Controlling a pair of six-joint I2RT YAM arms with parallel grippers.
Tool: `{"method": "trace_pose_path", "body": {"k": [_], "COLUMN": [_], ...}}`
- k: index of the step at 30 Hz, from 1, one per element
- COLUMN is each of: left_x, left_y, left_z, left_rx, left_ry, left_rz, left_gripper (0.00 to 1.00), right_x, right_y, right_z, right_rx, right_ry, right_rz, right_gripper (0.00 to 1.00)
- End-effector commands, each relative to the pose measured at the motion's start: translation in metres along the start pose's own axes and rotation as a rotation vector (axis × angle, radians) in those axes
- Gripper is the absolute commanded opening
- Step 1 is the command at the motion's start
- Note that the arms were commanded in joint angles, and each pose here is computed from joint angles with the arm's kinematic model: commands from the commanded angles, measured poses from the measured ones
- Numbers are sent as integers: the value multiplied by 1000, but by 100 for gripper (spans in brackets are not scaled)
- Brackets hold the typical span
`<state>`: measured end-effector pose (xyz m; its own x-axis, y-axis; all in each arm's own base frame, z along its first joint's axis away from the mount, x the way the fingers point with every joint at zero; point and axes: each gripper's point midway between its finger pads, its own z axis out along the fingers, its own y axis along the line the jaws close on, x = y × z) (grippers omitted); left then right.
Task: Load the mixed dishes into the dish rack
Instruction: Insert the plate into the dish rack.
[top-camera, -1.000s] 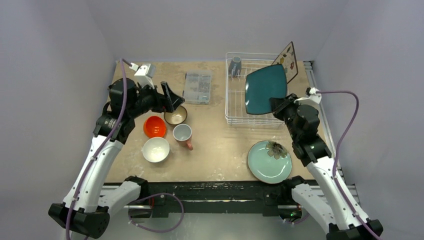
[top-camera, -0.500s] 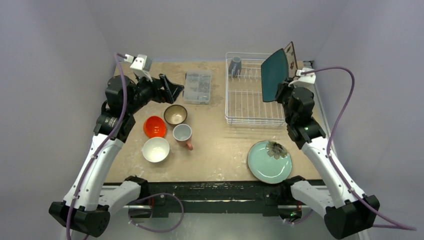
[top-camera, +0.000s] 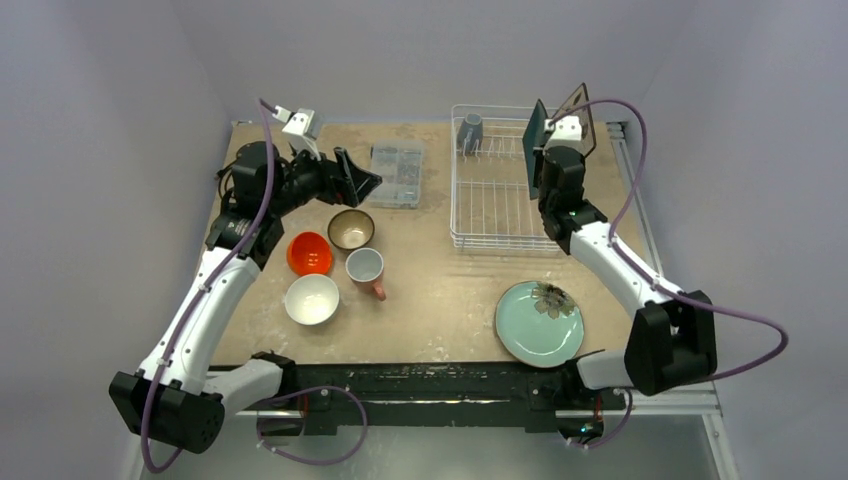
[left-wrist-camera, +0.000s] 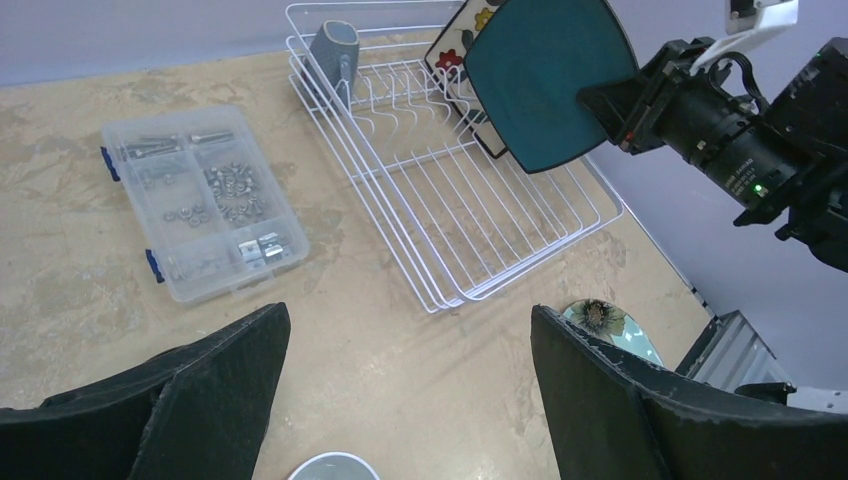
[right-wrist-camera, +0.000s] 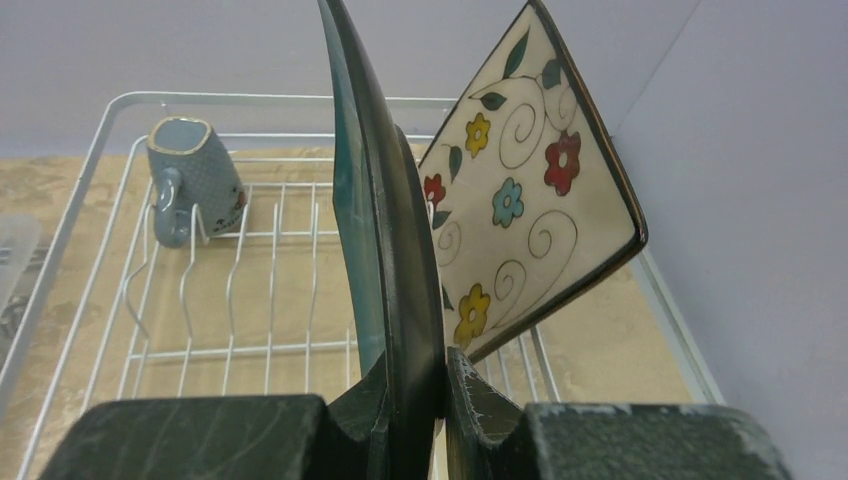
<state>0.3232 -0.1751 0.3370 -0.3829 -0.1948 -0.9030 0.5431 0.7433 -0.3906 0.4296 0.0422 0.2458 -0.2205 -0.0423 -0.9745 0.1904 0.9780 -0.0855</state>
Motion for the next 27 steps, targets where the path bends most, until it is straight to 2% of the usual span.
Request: {"method": "trace_pose_path", "body": {"k": [1, 18, 27], "left_x": [-22, -24, -27], "left_y": [-10, 5, 15], "left_z": [-4, 0, 2], "left_rx": [47, 29, 48], "left_ry": [-67, -66, -72], "left_rz": [26, -39, -95], "left_gripper": [89, 89, 89], "right_x": [-125, -106, -81], "right_y": [-25, -28, -29], "right_z": [1, 72, 88], "right_rx": [102, 148, 149], "right_ry": [-335, -233, -189], "right_rz": [102, 8, -15], "right_gripper": [0, 0, 0]}}
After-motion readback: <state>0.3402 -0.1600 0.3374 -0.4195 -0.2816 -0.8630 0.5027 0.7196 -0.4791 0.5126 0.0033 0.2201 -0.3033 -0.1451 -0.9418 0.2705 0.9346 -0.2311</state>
